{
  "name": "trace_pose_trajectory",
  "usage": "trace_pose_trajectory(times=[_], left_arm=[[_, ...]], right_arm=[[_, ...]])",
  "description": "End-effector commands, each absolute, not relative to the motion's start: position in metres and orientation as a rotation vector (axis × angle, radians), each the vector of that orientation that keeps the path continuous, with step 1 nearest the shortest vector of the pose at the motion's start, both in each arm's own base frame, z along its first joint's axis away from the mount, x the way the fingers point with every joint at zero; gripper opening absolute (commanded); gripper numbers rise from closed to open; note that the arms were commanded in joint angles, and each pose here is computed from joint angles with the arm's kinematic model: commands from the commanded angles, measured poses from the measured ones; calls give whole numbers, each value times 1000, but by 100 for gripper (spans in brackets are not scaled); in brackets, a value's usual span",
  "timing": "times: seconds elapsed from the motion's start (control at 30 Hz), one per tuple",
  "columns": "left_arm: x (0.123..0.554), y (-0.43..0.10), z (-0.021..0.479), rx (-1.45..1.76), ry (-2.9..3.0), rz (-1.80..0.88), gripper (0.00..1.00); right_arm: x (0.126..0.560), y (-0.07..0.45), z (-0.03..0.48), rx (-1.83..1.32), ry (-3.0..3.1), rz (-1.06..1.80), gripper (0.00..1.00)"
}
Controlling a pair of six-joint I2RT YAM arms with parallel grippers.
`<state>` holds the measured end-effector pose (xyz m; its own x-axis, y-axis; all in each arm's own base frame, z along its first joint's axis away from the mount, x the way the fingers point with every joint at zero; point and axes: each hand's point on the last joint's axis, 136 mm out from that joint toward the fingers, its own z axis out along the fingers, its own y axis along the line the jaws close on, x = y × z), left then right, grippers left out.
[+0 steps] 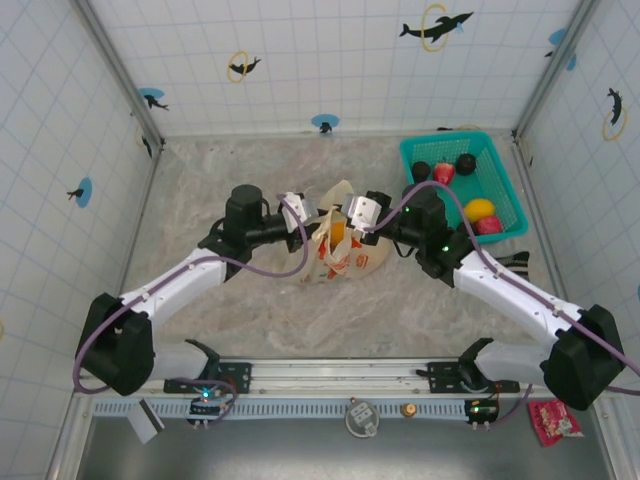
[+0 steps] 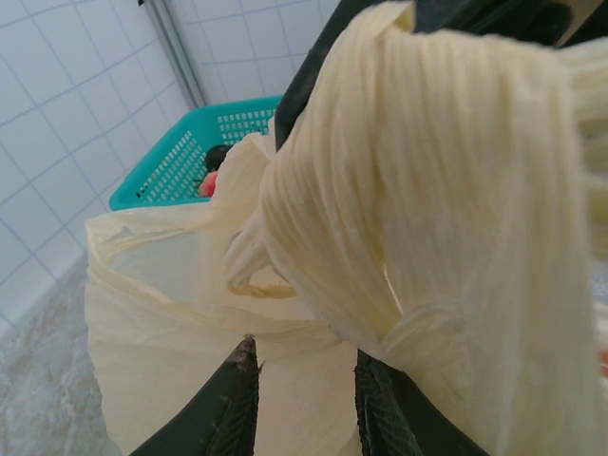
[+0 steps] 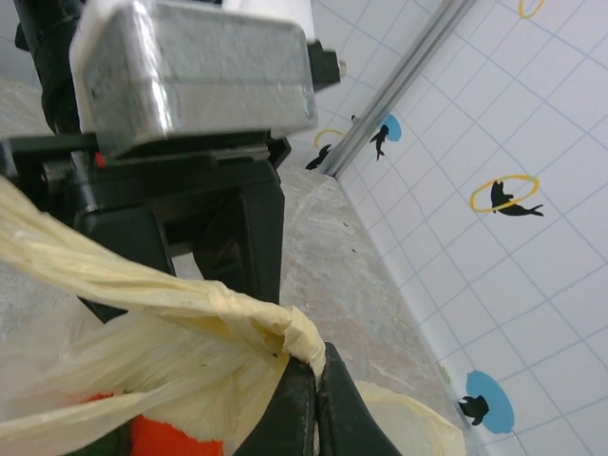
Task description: Place the fake fruits into the plastic bag and tie a complex knot
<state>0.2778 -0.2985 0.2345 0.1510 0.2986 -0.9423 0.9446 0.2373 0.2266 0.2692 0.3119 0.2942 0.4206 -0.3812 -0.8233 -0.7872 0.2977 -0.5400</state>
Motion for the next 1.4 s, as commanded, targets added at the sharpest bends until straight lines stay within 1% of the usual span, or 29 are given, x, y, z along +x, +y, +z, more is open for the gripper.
trace_pose_trajectory(times=[0.0, 0.23, 0.37, 0.43, 0.57, 0.7, 0.87, 1.13, 1.37], left_arm=[[298, -300, 244, 1249, 1355, -602, 30], [321, -286, 257, 1127, 1347, -447, 28], [323, -283, 268, 1077, 1315, -428, 28], [313, -289, 269, 1124, 1282, -480, 28], [278, -305, 263, 1295, 1193, -649, 29], [265, -308, 248, 1395, 1164, -666, 29], [264, -307, 238, 1447, 1195, -643, 30], [267, -307, 239, 1434, 1198, -638, 36], [262, -306, 254, 1380, 1175, -683, 33]], right_arm=[[265, 315, 313, -1267, 1103, 399, 0], [264, 316, 313, -1273, 1107, 403, 0], [258, 318, 313, -1295, 1091, 435, 0], [257, 319, 311, -1299, 1095, 438, 0], [259, 318, 310, -1297, 1099, 435, 0], [260, 318, 312, -1295, 1099, 435, 0], [262, 316, 313, -1292, 1101, 430, 0], [260, 317, 312, -1288, 1103, 448, 0], [261, 312, 316, -1272, 1098, 434, 0]])
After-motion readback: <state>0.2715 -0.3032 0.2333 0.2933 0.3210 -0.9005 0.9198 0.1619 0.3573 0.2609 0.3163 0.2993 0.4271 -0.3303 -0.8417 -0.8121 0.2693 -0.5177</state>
